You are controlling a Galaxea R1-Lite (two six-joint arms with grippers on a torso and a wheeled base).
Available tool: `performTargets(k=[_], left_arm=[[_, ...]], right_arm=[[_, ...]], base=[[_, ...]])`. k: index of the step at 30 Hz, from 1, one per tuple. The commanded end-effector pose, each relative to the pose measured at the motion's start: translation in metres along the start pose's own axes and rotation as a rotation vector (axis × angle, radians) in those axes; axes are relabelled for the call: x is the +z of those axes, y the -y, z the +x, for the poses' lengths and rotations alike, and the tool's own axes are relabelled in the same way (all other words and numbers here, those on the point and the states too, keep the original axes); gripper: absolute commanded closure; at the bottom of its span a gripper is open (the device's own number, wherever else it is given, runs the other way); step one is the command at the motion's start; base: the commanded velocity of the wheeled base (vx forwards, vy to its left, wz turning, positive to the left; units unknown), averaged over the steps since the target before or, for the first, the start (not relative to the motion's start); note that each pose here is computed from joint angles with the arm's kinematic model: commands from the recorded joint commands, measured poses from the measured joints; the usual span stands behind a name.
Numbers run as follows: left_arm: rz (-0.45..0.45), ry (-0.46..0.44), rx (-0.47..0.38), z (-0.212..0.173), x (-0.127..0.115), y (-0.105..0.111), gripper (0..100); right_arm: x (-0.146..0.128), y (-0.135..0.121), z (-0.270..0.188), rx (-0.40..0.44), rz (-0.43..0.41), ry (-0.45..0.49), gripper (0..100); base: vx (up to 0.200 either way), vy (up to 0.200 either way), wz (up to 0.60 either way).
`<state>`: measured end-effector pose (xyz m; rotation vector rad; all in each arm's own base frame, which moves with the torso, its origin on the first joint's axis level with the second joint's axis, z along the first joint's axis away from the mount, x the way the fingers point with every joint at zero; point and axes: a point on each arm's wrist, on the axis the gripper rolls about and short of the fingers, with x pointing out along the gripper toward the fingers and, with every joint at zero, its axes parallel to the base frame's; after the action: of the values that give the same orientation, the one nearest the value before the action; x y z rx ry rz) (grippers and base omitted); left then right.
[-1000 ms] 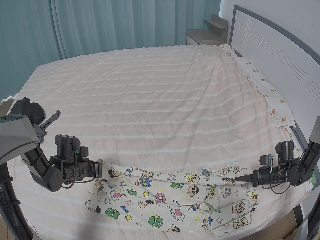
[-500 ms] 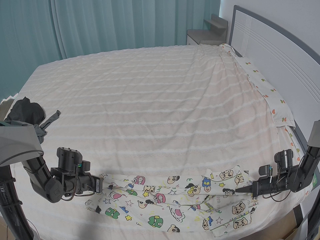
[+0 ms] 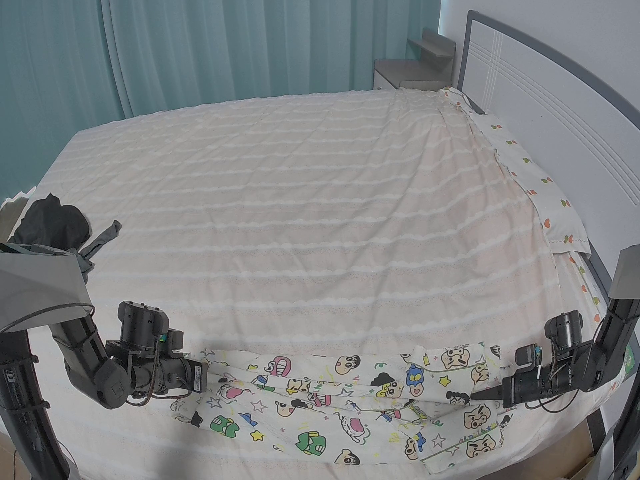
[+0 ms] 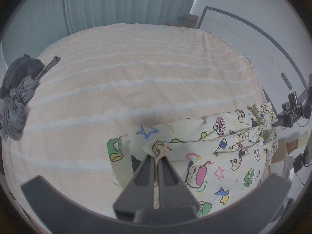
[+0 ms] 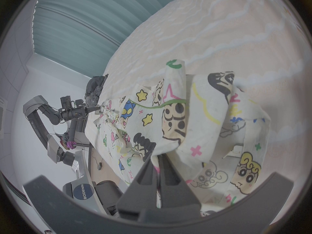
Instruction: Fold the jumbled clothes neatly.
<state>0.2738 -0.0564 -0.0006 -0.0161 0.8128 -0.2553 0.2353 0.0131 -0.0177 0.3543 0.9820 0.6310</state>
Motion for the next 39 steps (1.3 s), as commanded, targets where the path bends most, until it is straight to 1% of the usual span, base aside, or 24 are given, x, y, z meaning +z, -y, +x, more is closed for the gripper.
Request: performTargets(k=[1,6,7,8,13,15,16,17,22,27,28,30,33,34,36,38,39], left_arm=[[-0.004,-0.02,0.001,0.003,-0.004,-0.001,100],[-0.007,-0.032,0.004,0.004,-0.007,-0.001,100],[-0.006,-0.043,0.003,0.003,-0.01,-0.001,100],[-0.006,-0.043,0.003,0.003,-0.01,-0.001,0],[-0.004,-0.03,0.001,0.002,-0.01,0.0,0],[-0.004,-0.008,0.002,0.001,-0.009,0.0,0],[-0.007,0.035,0.002,0.0,-0.006,0.0,0],[-0.016,0.067,0.002,-0.001,-0.004,0.0,0],[-0.092,0.16,0.0,-0.01,0.005,-0.002,0],[-0.139,0.191,0.014,-0.028,0.006,-0.013,0],[-0.143,0.191,0.013,-0.029,0.006,-0.014,0],[-0.196,0.214,-0.018,-0.038,0.008,-0.02,0],[-0.269,0.24,-0.039,-0.045,0.013,-0.021,0],[-0.317,0.24,-0.043,-0.045,0.012,-0.021,0],[-0.378,0.232,-0.046,-0.046,0.011,-0.021,0],[-0.441,0.207,-0.05,-0.046,0.005,-0.021,0],[-0.486,0.195,-0.055,-0.046,0.003,-0.021,0]], right_arm=[[-0.005,0.003,0.004,0.001,0.017,-0.023,100],[-0.006,0.005,0.005,-0.001,0.025,-0.03,100],[-0.007,0.005,0.005,-0.001,0.028,-0.031,0],[-0.007,0.005,0.005,-0.001,0.028,-0.031,0],[-0.01,0.003,0.002,-0.002,0.032,-0.036,0],[-0.011,0.002,0.001,-0.002,0.03,-0.034,0],[-0.01,0.001,-0.001,-0.003,0.025,-0.026,0],[-0.007,0.0,-0.004,-0.007,0.016,-0.007,0],[0.002,-0.001,-0.024,-0.045,0.004,0.084,0],[0.008,-0.003,-0.052,-0.09,-0.002,0.19,0],[0.008,-0.004,-0.054,-0.093,-0.003,0.198,0],[0.01,-0.013,-0.069,-0.106,-0.026,0.256,0],[0.016,-0.023,-0.077,-0.092,-0.024,0.305,0],[0.02,-0.031,-0.08,-0.071,-0.013,0.326,0],[0.027,-0.045,-0.078,-0.019,0.012,0.335,0],[0.032,-0.055,-0.071,0.031,0.057,0.316,0],[0.036,-0.06,-0.064,0.059,0.086,0.298,0]], base=[[0.0,0.0,0.0],[0.0,0.0,0.0],[0.0,0.0,0.0],[0.0,0.0,0.0],[0.0,0.0,0.0],[0.0,0.0,0.0],[0.0,0.0,0.0],[0.0,0.0,0.0],[0.0,0.0,0.0],[0.0,0.0,0.0],[0.0,0.0,0.0],[0.0,0.0,0.0],[0.0,0.0,0.0],[0.0,0.0,0.0],[0.0,0.0,0.0],[0.0,0.0,0.0],[0.0,0.0,0.0]])
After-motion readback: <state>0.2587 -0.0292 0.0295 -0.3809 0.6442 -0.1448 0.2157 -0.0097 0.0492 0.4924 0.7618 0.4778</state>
